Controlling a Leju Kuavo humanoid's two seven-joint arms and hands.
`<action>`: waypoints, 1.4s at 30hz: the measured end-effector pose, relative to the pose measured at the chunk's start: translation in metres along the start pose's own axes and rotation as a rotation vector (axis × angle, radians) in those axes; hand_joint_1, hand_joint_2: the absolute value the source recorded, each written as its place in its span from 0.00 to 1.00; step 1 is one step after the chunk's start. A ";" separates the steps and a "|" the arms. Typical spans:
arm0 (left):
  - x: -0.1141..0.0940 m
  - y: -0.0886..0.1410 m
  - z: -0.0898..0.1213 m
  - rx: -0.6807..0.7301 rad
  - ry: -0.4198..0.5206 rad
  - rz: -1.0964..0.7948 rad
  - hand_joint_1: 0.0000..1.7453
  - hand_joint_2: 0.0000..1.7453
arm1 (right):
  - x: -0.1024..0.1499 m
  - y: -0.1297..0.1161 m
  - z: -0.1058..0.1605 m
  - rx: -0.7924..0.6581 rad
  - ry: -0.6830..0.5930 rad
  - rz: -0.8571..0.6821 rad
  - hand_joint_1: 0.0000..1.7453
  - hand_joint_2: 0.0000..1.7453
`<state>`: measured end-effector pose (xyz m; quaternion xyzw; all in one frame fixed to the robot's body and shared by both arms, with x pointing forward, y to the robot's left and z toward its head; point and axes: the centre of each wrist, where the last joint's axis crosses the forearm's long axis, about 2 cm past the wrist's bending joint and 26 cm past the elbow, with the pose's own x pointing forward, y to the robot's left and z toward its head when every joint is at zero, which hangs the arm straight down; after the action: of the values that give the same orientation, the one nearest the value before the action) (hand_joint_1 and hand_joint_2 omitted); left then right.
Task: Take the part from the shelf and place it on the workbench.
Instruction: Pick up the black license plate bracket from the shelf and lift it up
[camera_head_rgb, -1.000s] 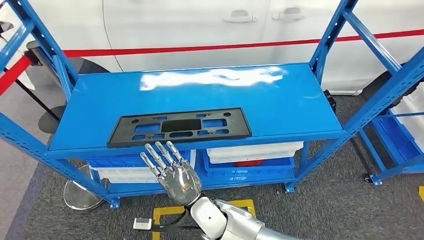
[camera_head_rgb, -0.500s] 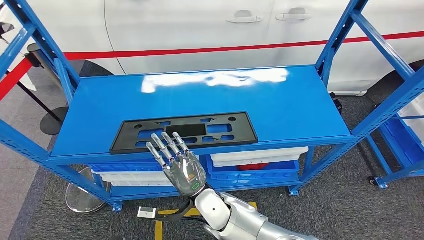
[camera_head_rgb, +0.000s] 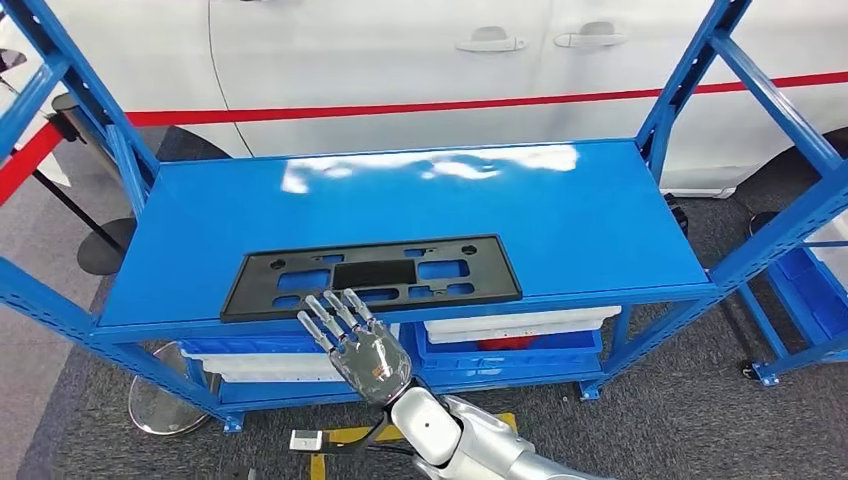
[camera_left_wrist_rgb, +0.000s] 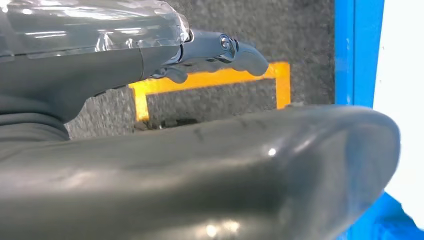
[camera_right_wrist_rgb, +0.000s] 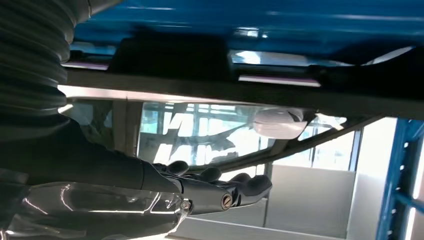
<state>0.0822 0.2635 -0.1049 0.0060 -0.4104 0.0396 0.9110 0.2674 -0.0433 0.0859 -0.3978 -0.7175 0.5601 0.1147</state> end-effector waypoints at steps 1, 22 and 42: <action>0.000 0.000 0.000 0.000 0.001 0.000 0.00 0.00 | 0.000 0.001 0.000 0.005 -0.002 0.000 0.00 1.00; -0.002 -0.004 0.002 -0.029 0.009 -0.013 0.00 0.00 | -0.020 0.002 -0.025 0.090 0.079 -0.004 0.00 1.00; -0.004 -0.004 0.004 -0.049 0.030 -0.033 0.00 0.00 | -0.087 -0.001 -0.053 0.377 0.256 0.048 1.00 1.00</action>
<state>0.0770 0.2593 -0.1056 -0.0101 -0.3974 0.0148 0.9175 0.3567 -0.0666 0.1297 -0.4542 -0.5703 0.6317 0.2636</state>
